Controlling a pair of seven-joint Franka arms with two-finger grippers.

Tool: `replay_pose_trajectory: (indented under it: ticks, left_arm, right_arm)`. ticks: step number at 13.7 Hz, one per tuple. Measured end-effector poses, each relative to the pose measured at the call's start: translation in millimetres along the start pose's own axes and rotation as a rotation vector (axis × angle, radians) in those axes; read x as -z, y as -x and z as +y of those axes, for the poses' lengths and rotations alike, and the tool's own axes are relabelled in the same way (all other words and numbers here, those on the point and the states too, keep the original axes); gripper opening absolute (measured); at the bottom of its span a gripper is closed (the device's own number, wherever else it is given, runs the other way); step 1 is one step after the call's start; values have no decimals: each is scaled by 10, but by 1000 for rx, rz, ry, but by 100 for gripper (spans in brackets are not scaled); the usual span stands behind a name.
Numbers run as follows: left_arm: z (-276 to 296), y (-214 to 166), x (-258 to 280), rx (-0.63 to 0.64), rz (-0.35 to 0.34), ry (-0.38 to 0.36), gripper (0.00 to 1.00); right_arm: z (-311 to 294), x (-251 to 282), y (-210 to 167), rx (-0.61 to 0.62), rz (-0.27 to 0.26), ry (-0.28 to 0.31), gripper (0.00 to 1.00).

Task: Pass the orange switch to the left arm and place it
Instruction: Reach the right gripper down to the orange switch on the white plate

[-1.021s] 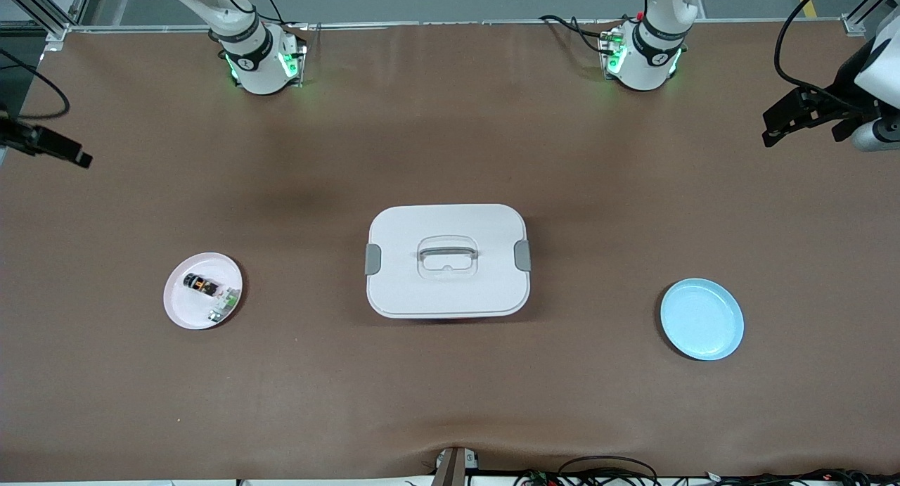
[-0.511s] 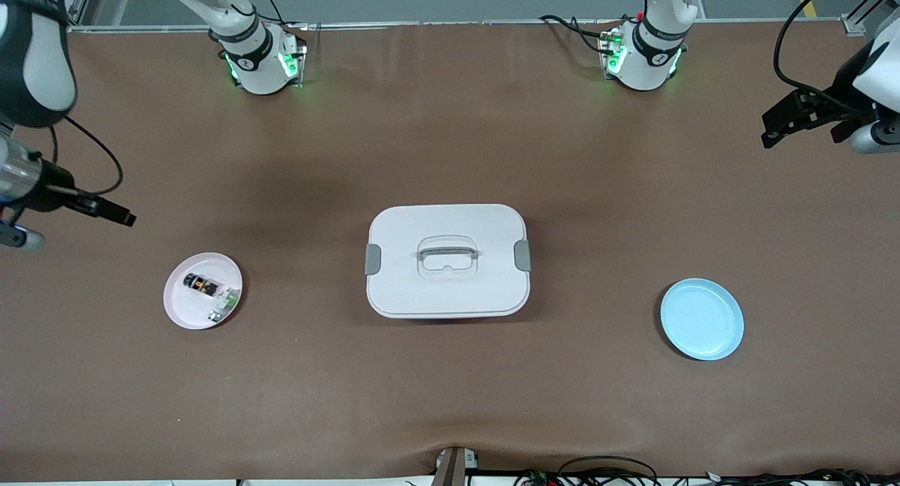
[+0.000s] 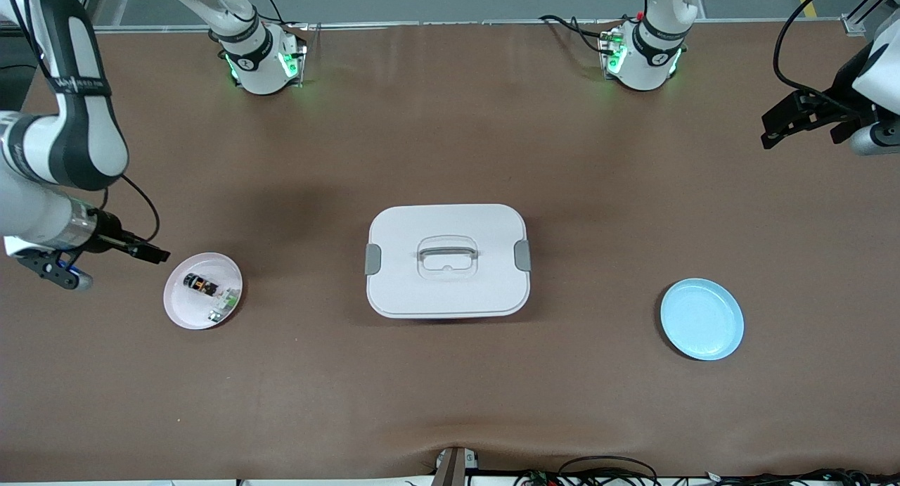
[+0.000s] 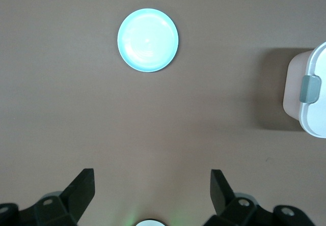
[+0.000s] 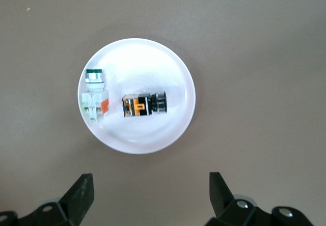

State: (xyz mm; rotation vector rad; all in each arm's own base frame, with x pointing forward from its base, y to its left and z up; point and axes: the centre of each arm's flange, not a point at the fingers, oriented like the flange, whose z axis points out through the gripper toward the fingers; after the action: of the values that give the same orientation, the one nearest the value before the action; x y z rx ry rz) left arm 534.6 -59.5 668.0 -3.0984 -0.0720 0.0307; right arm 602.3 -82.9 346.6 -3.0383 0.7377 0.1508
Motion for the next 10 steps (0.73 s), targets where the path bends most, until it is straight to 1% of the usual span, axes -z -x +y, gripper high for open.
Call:
replay_pose_trajectory:
  ticks: [3, 6, 10]
  left_arm:
    - [0, 1, 6, 0, 1, 0, 100]
    - [3, 2, 15, -1, 3, 0, 100]
    - [3, 3, 20, -1, 4, 1, 100]
  right_arm:
    - [-25, -341, -99, -7, -3, 2, 100]
    - [-12, -524, -179, -15, 10, -1, 100]
    - [-46, -845, -275, -28, 14, -8, 100]
